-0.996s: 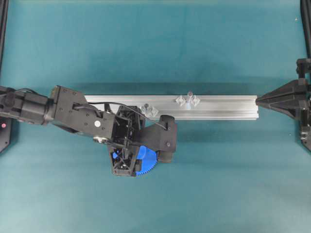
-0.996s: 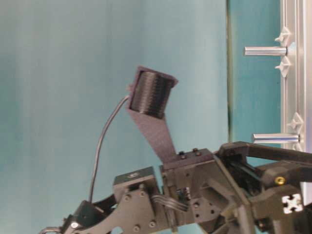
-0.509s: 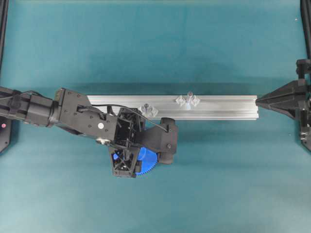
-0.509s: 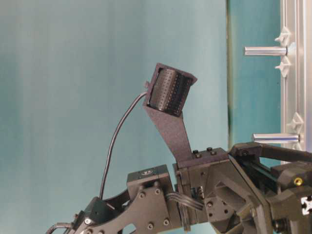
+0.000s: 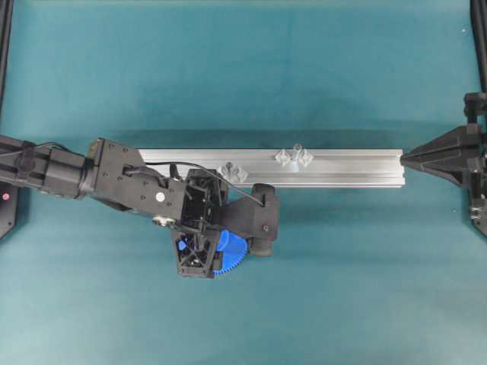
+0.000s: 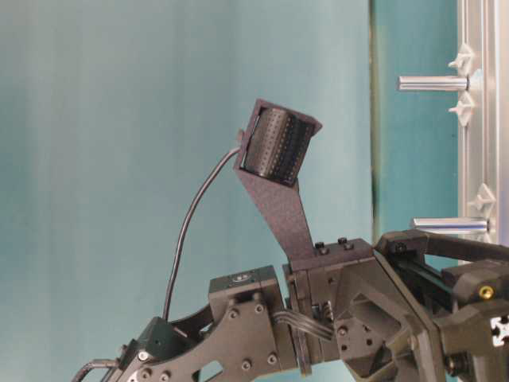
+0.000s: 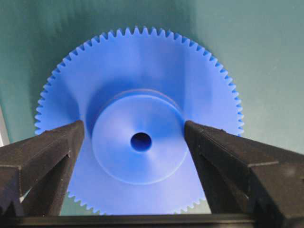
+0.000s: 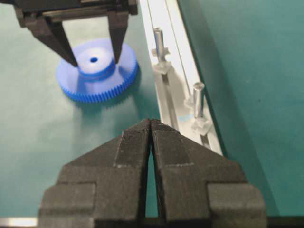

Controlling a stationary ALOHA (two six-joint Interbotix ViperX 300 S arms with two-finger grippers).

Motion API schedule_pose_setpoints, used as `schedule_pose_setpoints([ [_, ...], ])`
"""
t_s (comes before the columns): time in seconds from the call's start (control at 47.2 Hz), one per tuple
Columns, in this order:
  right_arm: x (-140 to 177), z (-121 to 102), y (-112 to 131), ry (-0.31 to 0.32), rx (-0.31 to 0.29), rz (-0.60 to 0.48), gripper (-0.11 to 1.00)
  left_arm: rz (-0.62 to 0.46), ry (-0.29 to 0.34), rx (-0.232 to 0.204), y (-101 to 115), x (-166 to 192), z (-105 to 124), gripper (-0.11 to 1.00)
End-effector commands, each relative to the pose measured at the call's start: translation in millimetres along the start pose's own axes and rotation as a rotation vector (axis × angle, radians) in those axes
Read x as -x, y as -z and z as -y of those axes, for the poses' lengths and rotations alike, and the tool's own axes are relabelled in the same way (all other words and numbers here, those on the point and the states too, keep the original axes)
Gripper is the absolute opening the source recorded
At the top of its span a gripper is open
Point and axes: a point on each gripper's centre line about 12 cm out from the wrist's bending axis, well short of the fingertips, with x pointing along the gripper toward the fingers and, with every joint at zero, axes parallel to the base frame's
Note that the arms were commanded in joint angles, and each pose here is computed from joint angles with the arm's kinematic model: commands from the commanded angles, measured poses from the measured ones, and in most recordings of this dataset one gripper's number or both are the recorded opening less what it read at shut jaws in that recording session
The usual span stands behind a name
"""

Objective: Find the location of the shaft and insert the large gear.
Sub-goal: 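Close the left gripper on the blue gear's hub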

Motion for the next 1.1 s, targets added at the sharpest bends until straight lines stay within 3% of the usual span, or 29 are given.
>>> schedule_pose_setpoints([
  [0.0,-0.5,-0.3,-4.0,0.000,-0.008,0.008,0.04,0.015,0.001,-0.008,-4.5,7.4,2.6,0.94],
  [1.081,-0.5,-0.2,-3.4,0.001,-0.008,0.006,0.04,-0.002,0.006,-0.026,-5.6,11.2,10.3,0.94],
])
